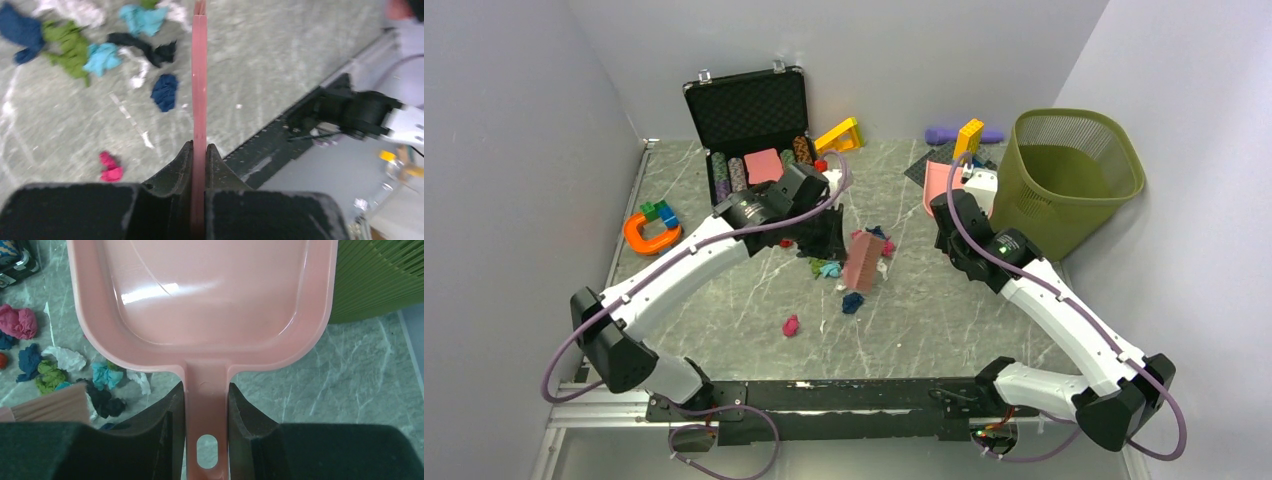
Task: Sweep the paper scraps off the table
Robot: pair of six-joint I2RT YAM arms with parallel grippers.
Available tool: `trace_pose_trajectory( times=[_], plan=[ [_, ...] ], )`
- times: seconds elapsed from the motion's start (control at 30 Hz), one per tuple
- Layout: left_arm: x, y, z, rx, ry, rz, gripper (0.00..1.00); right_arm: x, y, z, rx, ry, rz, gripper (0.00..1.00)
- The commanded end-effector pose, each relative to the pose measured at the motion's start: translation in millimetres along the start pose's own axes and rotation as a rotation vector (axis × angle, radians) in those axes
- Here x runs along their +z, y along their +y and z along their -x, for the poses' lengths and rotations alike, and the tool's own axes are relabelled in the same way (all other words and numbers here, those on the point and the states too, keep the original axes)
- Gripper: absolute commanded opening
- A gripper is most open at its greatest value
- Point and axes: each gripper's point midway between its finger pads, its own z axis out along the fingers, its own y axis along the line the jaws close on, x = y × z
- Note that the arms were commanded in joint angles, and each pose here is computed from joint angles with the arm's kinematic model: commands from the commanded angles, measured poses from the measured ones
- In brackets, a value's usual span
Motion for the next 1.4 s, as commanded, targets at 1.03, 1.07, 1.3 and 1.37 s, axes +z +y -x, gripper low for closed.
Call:
trace_pose_trajectory(
  times=[1.03,1.07,1.3,1.37],
  plan=[
    [58,81,13,-0.376,-0.014,0.302,0.00,12,-3,-22,-0.092,0.106,-0.064,0.00],
    [43,72,17,-0.355,-0.042,0.254,0.00,12,-3,-23,-0.096,0.113,-0.063,0.00],
    [-22,59,60,-0.184,-0.267,0.197,0.00,12,5,-34,-0.127,0.151,-0.004,0.00],
    [-34,84,71,-0.182,-0.322,0.324,0.00,13,7,-34,-0.123,0.156,0.005,0.00]
  ],
)
